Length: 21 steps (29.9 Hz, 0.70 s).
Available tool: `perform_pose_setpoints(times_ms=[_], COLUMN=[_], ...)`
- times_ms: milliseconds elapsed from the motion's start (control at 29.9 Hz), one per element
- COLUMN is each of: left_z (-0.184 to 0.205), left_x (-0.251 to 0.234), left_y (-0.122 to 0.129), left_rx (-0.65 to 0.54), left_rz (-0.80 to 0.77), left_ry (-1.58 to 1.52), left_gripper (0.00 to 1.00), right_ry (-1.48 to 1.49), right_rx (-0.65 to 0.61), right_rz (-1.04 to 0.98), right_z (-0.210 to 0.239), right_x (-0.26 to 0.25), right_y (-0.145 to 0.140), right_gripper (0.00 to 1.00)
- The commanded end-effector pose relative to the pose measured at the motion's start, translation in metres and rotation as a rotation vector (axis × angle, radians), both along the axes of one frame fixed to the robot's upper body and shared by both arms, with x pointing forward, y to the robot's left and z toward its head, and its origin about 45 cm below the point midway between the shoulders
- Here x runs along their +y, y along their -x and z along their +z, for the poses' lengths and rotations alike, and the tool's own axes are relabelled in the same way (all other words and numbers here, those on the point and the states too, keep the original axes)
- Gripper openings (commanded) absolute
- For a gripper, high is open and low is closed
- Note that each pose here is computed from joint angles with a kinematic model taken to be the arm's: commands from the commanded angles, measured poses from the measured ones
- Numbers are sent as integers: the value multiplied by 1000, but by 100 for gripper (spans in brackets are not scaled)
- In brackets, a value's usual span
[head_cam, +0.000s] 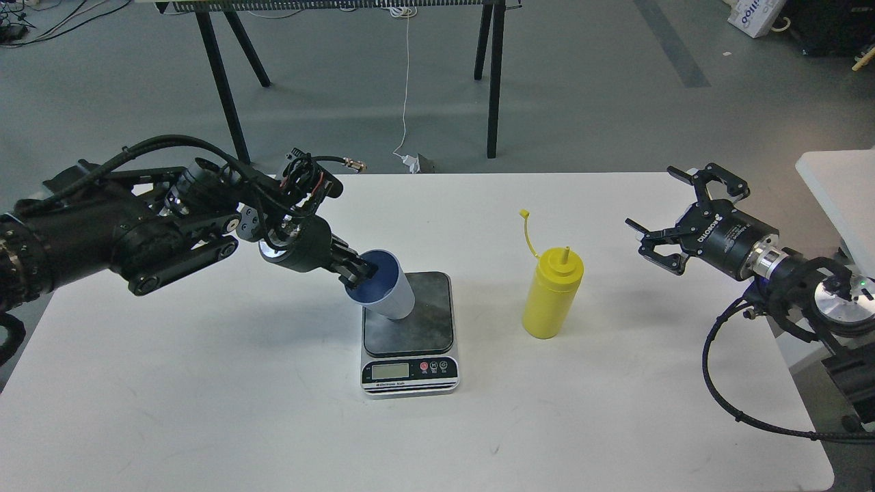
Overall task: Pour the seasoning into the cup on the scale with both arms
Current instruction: 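Carry the blue cup with the left gripper onto the scale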
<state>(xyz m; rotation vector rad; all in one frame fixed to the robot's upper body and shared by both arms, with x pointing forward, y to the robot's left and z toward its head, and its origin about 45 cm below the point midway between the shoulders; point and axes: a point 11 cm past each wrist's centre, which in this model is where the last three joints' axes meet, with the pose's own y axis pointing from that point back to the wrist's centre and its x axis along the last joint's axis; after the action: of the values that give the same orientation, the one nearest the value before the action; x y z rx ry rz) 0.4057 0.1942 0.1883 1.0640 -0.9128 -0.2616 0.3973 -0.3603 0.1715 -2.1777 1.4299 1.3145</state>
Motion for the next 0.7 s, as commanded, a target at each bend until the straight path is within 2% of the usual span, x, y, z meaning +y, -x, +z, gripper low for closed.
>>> perform_pose_setpoints(times_ms=[0, 234, 434, 501, 534, 601, 668], left_z=[3, 4, 6, 8, 10, 12, 16], left_x=[-2, -7, -8, -6, -6, -7, -8], left_y=[-2, -2, -2, -3, -4, -6, -10], left_rx=[-1, 3, 20, 15, 15, 22, 29], left_rz=[11, 10, 33, 38, 43, 64, 94], left_ry=[18, 33, 66, 67, 72, 97, 130], left_gripper=[11, 21, 38, 49, 58, 82, 89], right_ry=[2, 4, 0, 0, 2, 2, 0], right_rx=[3, 4, 8, 8, 9, 12, 15], right_rz=[-1, -4, -4, -4, -4, -5, -4], right_z=[-1, -1, -3, -3, -4, -5, -6], right_x=[-1, -3, -2, -2, -2, -3, -2], right_y=[1, 2, 3, 3, 3, 4, 5], right_gripper=[97, 97, 97, 97, 97, 97, 97])
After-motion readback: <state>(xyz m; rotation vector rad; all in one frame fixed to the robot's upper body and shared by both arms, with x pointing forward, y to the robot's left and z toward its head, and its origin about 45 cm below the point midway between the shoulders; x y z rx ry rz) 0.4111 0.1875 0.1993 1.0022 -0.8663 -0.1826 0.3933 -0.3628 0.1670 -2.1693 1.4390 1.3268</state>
